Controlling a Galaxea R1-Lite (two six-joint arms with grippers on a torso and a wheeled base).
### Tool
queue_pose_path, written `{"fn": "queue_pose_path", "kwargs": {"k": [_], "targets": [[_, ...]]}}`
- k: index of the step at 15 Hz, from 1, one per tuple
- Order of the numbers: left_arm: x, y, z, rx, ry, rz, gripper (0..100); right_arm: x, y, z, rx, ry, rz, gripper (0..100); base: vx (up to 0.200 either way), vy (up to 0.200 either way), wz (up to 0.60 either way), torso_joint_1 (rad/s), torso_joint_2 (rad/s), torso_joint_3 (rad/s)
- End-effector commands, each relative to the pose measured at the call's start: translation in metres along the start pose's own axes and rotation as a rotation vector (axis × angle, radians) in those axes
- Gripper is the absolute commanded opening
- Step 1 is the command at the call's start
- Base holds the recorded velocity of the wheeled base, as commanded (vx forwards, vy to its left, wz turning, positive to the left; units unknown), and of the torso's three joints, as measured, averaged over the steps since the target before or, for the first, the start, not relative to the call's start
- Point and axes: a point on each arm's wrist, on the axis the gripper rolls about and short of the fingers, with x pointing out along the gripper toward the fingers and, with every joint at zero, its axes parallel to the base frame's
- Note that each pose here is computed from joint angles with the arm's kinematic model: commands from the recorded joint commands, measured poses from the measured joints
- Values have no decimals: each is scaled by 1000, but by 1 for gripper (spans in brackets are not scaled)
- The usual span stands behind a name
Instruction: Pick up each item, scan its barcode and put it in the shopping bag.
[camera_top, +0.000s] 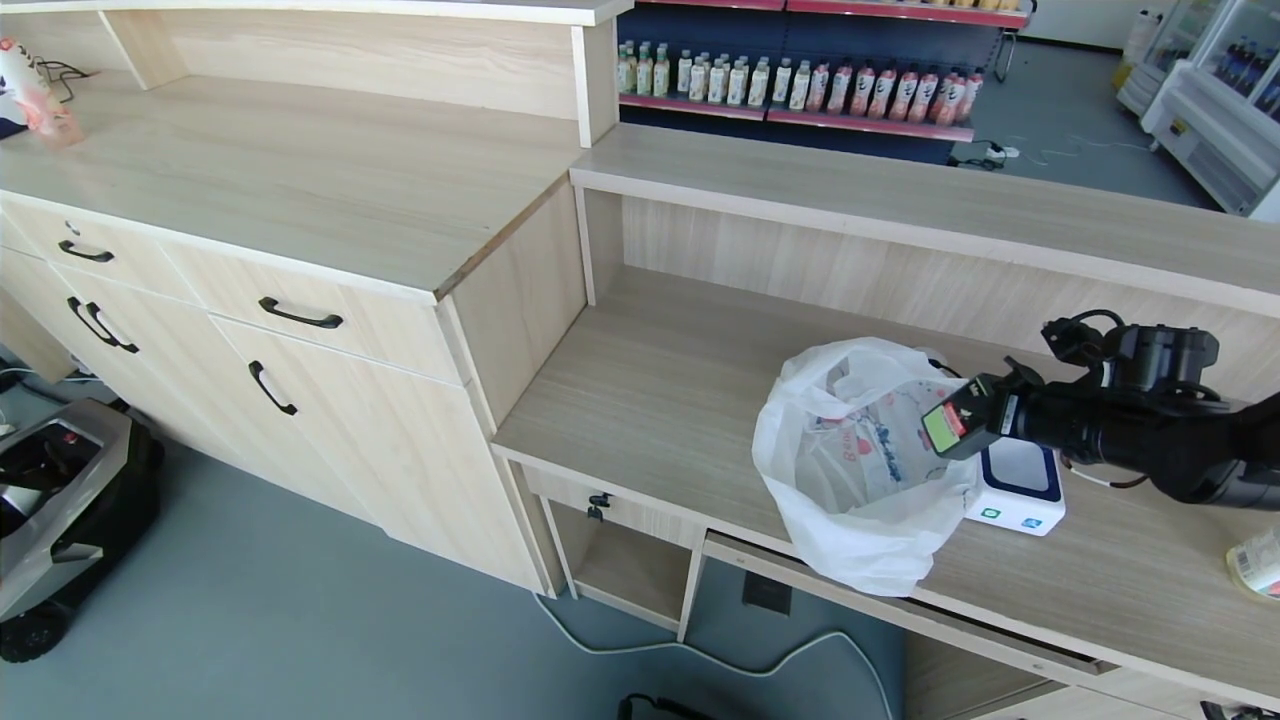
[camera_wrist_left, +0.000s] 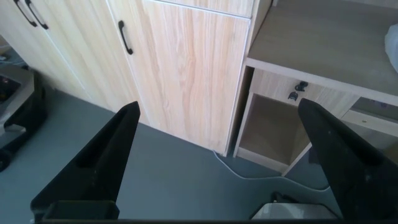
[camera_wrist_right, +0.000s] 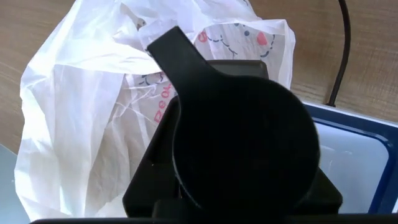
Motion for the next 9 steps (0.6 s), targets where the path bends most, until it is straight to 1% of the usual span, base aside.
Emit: {"fn": "queue_pose_path", "kwargs": {"k": [1, 3, 7, 9], "targets": [[0, 0, 0, 0, 0, 0, 100, 1, 0, -1, 0, 4, -1, 0, 0, 0, 0, 0, 0, 0], [0, 0, 0, 0, 0, 0, 100, 1, -1, -2, 3, 5, -2, 0, 0, 0, 0, 0, 0, 0], [0, 0, 0, 0, 0, 0, 100, -2, -14, -5, 22, 9, -32, 0, 0, 0, 0, 0, 0, 0], [0, 0, 0, 0, 0, 0, 100, -2, -16, -4, 23, 6, -33, 0, 0, 0, 0, 0, 0, 0]]}}
